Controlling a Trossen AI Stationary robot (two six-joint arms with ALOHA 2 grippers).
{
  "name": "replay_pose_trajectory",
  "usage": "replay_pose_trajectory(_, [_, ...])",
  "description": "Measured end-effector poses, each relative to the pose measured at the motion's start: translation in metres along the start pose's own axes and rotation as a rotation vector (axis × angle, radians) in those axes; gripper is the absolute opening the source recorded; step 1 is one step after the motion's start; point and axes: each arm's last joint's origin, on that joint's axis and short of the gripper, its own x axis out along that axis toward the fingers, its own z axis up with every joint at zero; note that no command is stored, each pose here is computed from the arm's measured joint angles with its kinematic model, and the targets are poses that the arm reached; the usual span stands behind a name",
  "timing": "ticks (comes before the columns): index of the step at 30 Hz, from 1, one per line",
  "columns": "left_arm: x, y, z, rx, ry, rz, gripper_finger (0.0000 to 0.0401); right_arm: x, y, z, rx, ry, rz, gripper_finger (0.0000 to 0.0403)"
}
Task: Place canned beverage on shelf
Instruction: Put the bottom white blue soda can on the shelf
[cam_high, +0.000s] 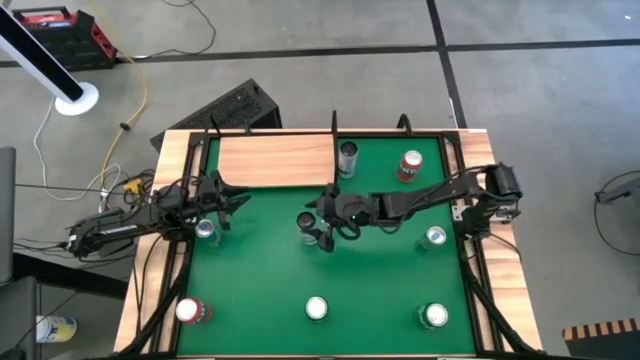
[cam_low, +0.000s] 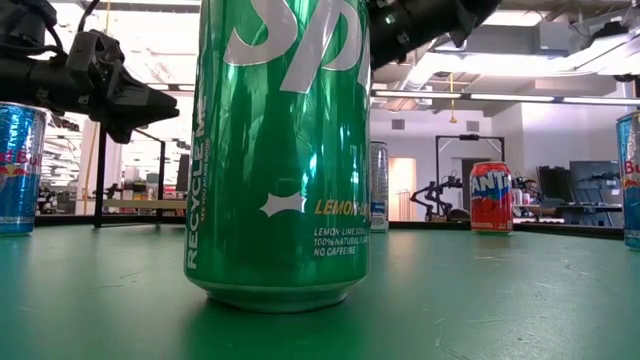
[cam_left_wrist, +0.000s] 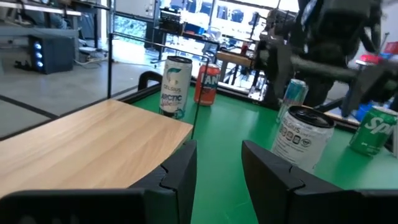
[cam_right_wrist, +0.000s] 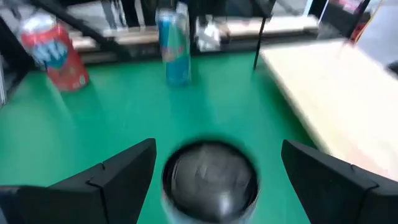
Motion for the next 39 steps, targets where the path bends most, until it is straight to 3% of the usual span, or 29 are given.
replay_pose_trajectory(7, [0.0,0.001,0.0,-0.004,-0.005,0.023,0.0113,0.003,0.0,-0.012,0.011,0.027,-0.002,0.037])
replay_pose_trajectory(26, [0.0,0.001,-0.002,0.065,0.017,0.026,0.0113,0.003,0.0,-0.013,0.002,0.045,-0.008,0.0366])
replay_pose_trajectory(39, [0.0,0.001,-0.003,0.07,0.024,0.027,0.0113,0.004,-0.007,-0.011,0.019,0.039,-0.001,0.0267])
